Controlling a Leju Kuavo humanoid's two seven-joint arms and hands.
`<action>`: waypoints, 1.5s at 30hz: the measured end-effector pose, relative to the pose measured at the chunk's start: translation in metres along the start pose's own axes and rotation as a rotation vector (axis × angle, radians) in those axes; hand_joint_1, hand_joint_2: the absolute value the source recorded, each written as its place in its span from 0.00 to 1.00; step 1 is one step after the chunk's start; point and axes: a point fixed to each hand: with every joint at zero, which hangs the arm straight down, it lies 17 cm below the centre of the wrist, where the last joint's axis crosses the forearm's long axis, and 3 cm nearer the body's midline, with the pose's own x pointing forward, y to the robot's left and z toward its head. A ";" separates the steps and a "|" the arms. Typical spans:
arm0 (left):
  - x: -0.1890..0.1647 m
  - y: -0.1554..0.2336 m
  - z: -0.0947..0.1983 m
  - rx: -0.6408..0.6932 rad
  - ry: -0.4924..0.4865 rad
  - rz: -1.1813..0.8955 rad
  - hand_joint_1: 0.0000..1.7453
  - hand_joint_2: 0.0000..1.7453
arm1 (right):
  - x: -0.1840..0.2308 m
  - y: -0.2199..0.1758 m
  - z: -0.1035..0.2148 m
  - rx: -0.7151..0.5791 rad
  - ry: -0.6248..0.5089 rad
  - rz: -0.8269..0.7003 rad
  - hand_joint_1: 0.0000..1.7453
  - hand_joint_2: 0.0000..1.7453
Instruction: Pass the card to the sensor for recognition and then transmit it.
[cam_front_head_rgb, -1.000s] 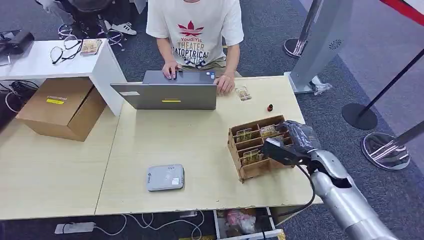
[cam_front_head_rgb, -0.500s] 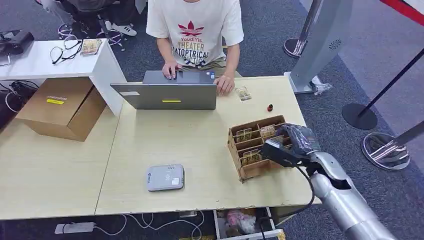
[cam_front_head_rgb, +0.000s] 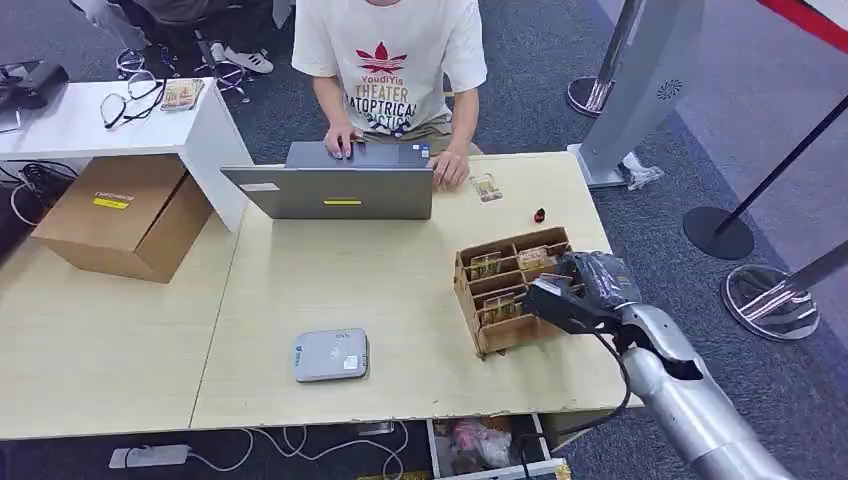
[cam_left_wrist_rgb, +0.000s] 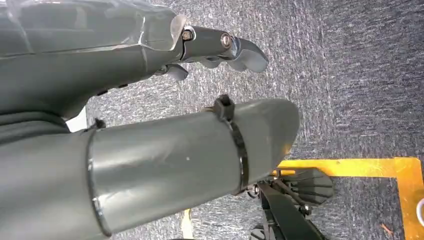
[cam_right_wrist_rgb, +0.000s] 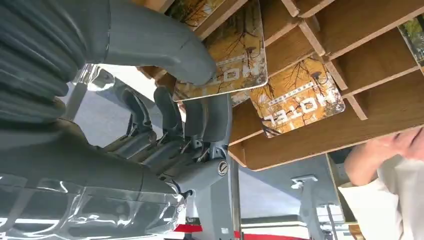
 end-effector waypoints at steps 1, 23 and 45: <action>0.000 0.000 0.000 0.000 0.000 0.000 0.00 0.00 | 0.000 0.000 0.000 0.000 0.000 0.000 0.84 1.00; 0.013 -0.005 -0.001 -0.022 -0.023 -0.037 0.00 0.00 | 0.007 -0.120 -0.066 -0.146 -0.055 -0.005 0.82 1.00; 0.041 -0.017 -0.001 -0.050 -0.046 -0.089 0.00 0.00 | 0.040 -0.134 -0.118 -0.154 -0.061 -0.067 0.84 1.00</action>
